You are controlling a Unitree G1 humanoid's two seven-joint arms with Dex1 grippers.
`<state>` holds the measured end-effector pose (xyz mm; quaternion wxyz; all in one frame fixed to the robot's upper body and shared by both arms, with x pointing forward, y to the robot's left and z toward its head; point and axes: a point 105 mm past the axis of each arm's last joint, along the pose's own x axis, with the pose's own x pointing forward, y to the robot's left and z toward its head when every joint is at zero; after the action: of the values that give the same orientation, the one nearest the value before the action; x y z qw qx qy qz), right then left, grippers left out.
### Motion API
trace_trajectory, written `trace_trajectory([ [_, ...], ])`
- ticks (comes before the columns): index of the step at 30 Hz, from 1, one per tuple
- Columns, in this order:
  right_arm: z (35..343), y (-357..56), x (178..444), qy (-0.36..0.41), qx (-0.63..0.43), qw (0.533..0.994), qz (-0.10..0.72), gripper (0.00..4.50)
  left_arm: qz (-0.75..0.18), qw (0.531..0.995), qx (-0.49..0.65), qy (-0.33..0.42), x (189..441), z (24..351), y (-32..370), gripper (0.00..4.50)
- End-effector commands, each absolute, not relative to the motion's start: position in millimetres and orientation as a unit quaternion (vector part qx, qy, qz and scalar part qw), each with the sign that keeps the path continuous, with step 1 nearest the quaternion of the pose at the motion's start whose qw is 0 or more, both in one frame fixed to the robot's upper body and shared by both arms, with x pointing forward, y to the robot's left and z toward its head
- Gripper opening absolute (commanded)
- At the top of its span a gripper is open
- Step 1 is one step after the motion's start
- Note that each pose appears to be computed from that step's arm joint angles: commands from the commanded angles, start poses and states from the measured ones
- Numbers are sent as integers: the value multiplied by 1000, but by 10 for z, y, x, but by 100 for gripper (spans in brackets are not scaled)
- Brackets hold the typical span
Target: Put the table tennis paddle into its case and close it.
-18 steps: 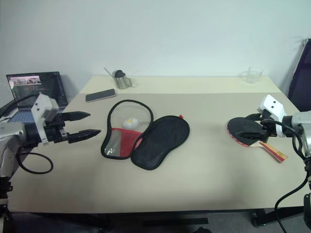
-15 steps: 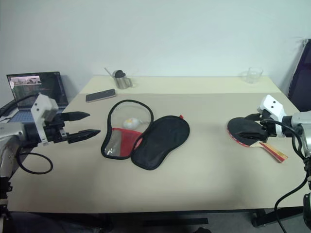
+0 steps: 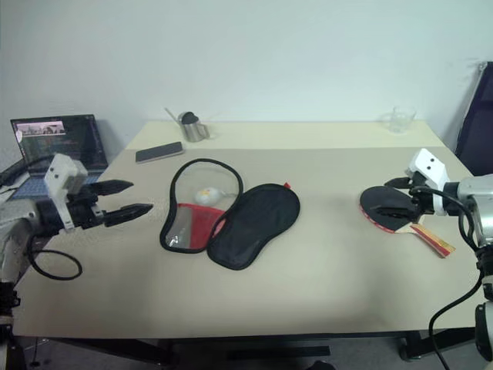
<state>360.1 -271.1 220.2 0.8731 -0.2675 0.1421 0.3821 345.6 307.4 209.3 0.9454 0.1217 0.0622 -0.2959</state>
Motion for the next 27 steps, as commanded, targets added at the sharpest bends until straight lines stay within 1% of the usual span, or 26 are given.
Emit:
trace_trajectory([
  [1,2401,-2747,3538,111,-279,878,372,444,-253,962,94,48,3595,2138,3189,450],
  [6,2374,-2793,3487,113,-278,882,363,444,-221,970,58,85,3757,1856,3206,450],
  [10,2347,-2781,3436,117,-277,881,366,444,-228,968,19,107,3852,1690,3024,450],
  [14,2351,-2826,3416,120,-278,884,356,444,-261,957,8,125,3838,1511,2814,450],
  [20,2376,-2824,3397,119,-280,884,355,444,-231,963,-12,139,3832,1379,2859,450],
  [27,2394,-2835,3391,121,-284,883,354,444,-234,961,-24,142,3780,1303,2784,450],
])
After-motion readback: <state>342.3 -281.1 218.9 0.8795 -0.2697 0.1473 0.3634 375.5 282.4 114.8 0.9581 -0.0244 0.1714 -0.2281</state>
